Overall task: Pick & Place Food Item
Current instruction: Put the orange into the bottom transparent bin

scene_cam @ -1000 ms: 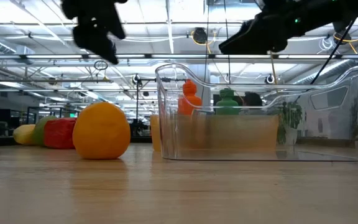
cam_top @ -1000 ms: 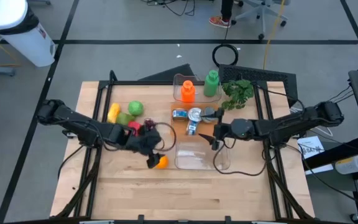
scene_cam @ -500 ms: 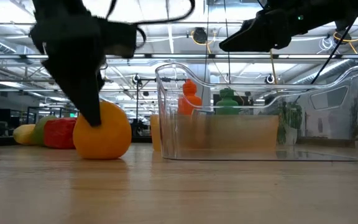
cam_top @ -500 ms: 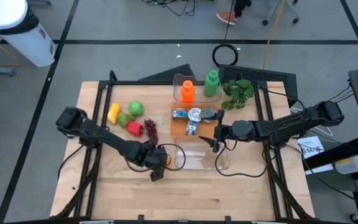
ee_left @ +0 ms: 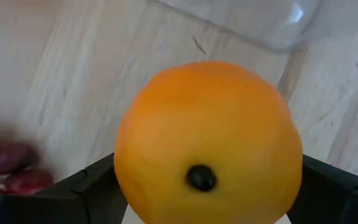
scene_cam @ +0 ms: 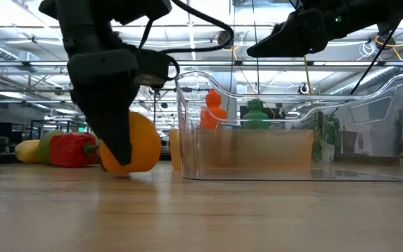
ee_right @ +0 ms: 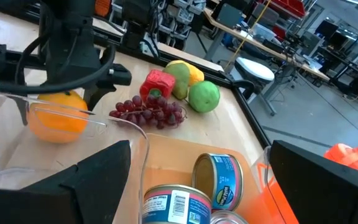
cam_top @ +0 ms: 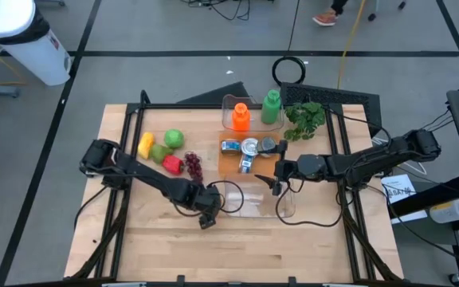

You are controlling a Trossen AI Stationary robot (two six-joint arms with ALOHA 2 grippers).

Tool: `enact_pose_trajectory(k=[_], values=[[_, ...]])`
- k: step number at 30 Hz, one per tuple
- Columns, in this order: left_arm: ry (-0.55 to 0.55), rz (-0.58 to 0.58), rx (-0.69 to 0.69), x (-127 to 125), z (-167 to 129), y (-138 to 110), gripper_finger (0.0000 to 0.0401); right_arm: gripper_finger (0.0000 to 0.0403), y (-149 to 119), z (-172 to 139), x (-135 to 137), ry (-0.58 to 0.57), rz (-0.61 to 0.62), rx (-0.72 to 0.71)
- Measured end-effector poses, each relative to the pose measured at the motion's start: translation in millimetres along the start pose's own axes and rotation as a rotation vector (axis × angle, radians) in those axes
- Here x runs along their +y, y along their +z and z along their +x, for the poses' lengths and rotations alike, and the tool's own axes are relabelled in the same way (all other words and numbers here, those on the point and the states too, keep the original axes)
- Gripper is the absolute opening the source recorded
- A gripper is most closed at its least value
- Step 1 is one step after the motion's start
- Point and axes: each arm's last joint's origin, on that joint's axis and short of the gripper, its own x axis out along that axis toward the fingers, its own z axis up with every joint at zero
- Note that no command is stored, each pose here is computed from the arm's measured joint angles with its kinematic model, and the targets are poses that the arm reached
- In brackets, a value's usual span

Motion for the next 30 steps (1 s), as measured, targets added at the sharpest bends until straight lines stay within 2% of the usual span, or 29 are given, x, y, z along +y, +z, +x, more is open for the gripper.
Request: enact_pose_trajectory(k=[5,7,11,15,19,21,24,30], values=[[-0.021,0.007,-0.039,0.2,-12.9,2.9,0.0319,0.0363,-0.3,0.0,0.1,0.001,0.02,0.003],[-0.041,0.016,-0.065,0.9,-25.3,4.6,0.0306,0.0363,-0.6,0.0,0.2,0.002,0.02,0.005],[-0.099,0.031,-0.149,3.6,-59.1,7.8,0.0305,0.0363,-0.6,0.0,0.2,0.001,0.02,0.005],[-0.139,0.045,-0.309,9.2,-100.2,11.3,0.0305,0.0363,-0.6,0.0,0.2,0.002,0.02,0.005],[-0.15,0.072,-0.504,12.6,-126.2,20.7,0.0314,0.0363,-0.4,0.0,0.1,0.001,0.021,0.003],[-0.173,0.102,-0.567,13.3,-129.4,29.0,0.0316,0.0363,-0.1,0.0,0.0,0.0,0.022,0.0],[-0.201,0.132,-0.576,16.4,-117.7,41.7,0.0306,0.0363,0.1,0.0,0.0,-0.001,0.023,-0.003],[-0.173,0.114,-0.503,30.1,-86.9,61.1,0.0302,0.0363,1.3,-0.1,-0.4,-0.005,0.032,-0.015]])
